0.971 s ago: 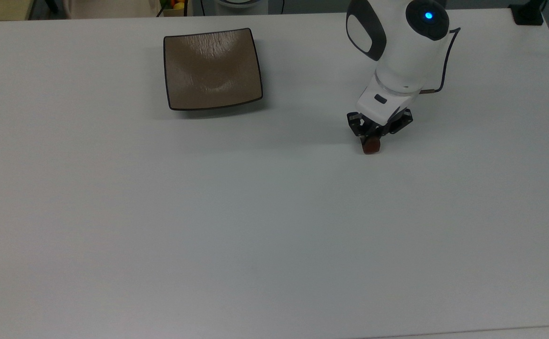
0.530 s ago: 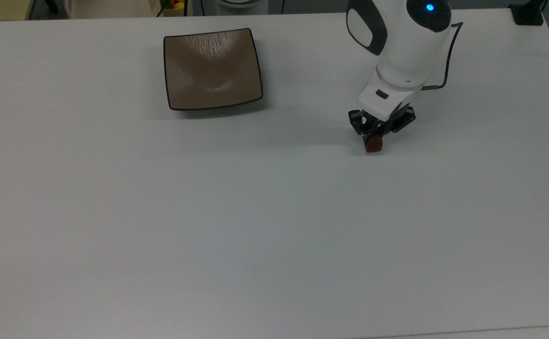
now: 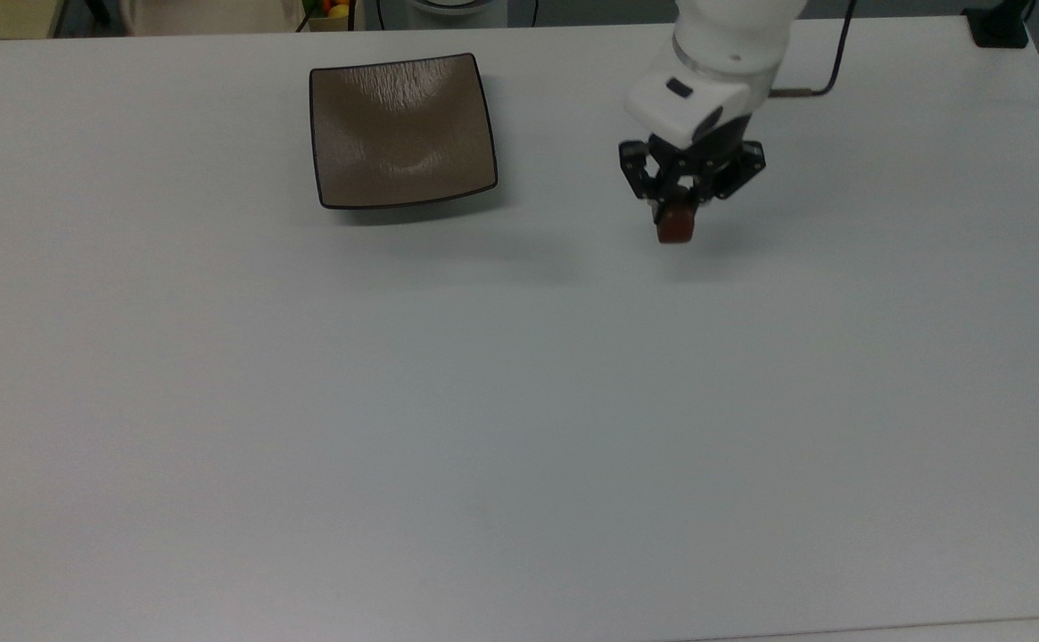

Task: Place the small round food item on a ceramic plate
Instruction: 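Lift the held food item and carry it toward the brown plate, then lower the food item onto the plate center and open the gripper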

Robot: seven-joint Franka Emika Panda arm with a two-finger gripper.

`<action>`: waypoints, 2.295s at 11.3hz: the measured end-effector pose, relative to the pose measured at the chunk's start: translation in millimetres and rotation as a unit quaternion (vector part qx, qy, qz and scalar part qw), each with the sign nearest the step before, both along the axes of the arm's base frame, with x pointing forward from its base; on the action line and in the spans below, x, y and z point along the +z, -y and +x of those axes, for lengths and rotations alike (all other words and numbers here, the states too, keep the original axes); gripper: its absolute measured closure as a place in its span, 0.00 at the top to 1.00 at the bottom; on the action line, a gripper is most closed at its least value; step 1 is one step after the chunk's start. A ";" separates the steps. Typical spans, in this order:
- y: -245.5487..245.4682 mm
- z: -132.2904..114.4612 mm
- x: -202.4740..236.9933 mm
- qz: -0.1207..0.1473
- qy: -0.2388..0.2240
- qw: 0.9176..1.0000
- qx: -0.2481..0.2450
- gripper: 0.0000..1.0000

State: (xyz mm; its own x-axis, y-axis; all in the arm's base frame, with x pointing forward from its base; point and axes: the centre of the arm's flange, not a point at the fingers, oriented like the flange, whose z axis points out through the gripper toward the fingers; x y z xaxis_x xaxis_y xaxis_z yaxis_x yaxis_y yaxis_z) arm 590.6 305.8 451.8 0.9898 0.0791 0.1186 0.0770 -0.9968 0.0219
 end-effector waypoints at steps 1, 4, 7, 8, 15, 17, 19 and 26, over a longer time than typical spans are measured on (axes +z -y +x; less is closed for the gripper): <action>14.8 -3.9 21.5 0.003 -0.008 1.000 -0.002 0.29; 69.2 -18.0 76.0 0.024 -0.050 0.998 0.038 0.29; 123.1 -34.4 119.5 0.033 -0.071 0.995 0.066 0.29; 137.0 -39.6 125.5 0.032 -0.084 0.993 0.078 0.29; 206.9 -58.5 86.3 0.029 -0.168 0.980 0.099 0.29; 216.8 -64.9 55.1 0.020 -0.198 0.976 0.093 0.29; 228.3 -70.2 24.3 0.003 -0.215 0.973 0.087 0.29; 268.8 -78.8 -63.4 -0.018 -0.179 0.982 0.064 0.29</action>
